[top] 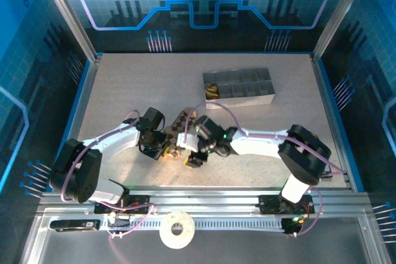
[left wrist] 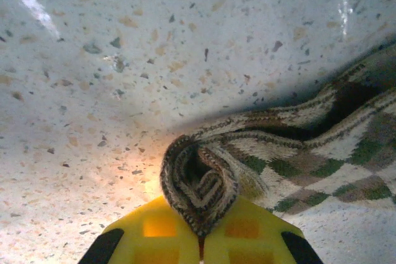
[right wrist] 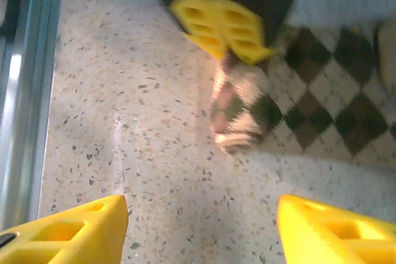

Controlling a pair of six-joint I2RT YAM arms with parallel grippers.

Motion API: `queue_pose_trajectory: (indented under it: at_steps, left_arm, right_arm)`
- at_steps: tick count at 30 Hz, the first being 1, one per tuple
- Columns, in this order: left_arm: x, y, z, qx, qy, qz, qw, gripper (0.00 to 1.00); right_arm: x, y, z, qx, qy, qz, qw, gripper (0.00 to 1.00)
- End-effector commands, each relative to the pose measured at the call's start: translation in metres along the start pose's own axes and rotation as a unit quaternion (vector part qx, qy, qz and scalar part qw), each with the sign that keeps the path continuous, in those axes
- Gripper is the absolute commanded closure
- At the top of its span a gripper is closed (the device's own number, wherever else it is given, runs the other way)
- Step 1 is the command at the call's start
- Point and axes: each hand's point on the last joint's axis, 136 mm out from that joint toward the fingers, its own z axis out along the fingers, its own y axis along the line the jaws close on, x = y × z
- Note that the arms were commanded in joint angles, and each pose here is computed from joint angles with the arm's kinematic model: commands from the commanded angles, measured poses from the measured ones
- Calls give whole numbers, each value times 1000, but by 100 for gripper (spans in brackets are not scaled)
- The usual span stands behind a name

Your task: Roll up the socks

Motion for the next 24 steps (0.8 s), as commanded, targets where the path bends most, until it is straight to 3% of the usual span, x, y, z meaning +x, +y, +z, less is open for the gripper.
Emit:
queue_pose_trajectory:
  at_steps: [1, 6, 11, 14, 17, 20, 22, 24]
  left_arm:
    - [-4, 53, 9, -119, 7, -26, 992, 100]
    - [-4, 49, 11, -128, 20, -25, 991, 100]
    - [-6, 44, 10, -126, 22, -23, 992, 100]
    - [-6, 39, 8, -119, 26, -20, 992, 100]
    - [-5, 34, 2, -111, 24, -14, 993, 100]
    - [-7, 24, -13, -81, 10, -7, 997, 99]
    - [-8, 17, -25, -53, 3, -8, 999, 83]
    - [-10, 13, -35, -27, -1, -18, 999, 60]
  right_arm:
    - [0, -36, 9, 144, 43, -149, 977, 35]
    - [-19, -31, 32, 170, 60, -234, 955, 38]
    - [-5, -34, 57, 168, 100, -225, 955, 47]
    - [7, -37, 65, 165, 117, -199, 959, 61]
    - [17, -38, 69, 144, 133, -158, 968, 86]
    - [24, -26, 69, 94, 136, -125, 978, 98]
    - [25, -15, 68, 52, 130, -100, 985, 100]
    - [26, -7, 66, 16, 125, -59, 990, 100]
